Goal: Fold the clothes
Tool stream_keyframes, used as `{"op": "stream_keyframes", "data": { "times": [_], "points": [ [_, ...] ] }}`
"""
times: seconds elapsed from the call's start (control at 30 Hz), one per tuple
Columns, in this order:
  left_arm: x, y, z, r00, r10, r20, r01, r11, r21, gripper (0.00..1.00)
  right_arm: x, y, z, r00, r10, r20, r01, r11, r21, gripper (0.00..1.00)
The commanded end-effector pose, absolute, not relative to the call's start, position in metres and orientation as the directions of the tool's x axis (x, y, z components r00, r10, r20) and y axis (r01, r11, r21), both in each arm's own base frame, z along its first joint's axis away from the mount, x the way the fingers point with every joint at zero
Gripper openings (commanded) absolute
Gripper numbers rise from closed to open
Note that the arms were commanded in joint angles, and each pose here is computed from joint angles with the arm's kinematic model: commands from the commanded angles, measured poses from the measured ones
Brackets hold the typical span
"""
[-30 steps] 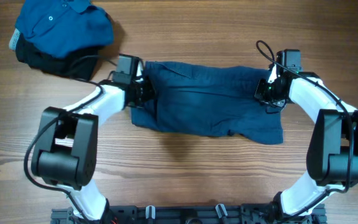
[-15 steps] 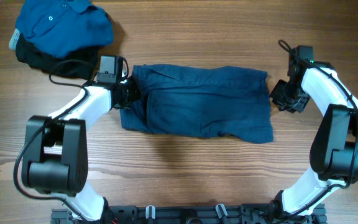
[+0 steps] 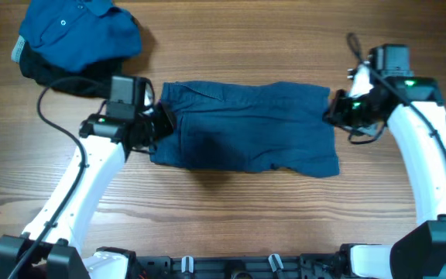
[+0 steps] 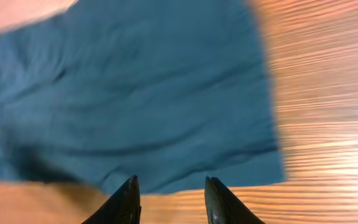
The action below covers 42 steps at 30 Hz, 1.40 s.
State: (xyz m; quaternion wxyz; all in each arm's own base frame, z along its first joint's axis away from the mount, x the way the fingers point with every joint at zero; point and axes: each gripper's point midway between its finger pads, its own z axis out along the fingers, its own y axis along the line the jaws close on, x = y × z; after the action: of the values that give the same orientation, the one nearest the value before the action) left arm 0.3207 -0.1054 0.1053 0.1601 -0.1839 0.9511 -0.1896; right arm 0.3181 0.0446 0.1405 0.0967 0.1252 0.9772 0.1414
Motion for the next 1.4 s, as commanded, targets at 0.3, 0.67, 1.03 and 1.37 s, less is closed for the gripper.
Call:
{"op": "stream_keyframes", "data": {
  "times": [0.3,0.67,1.03,1.37],
  "points": [
    [0.291,-0.191,0.047,-0.974,-0.222,-0.051,-0.178,0.883,-0.434,0.04,0.28,0.109,0.04,-0.981,0.19,-0.044,0.163,0.922,0.351,0.15],
    [0.281,-0.174,-0.015,-0.962,-0.253,0.1,-0.272,0.906,-0.325,0.04,0.285,0.104,0.006,-0.967,0.254,-0.016,0.236,0.918,0.32,0.19],
    [0.278,-0.106,-0.021,-0.879,-0.436,0.192,-0.471,0.854,-0.221,0.04,0.28,0.058,-0.019,-0.86,0.495,0.122,0.509,0.821,0.257,0.09],
    [0.284,-0.077,-0.019,-0.859,-0.478,0.183,-0.51,0.832,-0.218,0.04,0.29,0.025,-0.013,-0.848,0.521,0.095,0.526,0.808,0.267,0.1]
  ]
}}
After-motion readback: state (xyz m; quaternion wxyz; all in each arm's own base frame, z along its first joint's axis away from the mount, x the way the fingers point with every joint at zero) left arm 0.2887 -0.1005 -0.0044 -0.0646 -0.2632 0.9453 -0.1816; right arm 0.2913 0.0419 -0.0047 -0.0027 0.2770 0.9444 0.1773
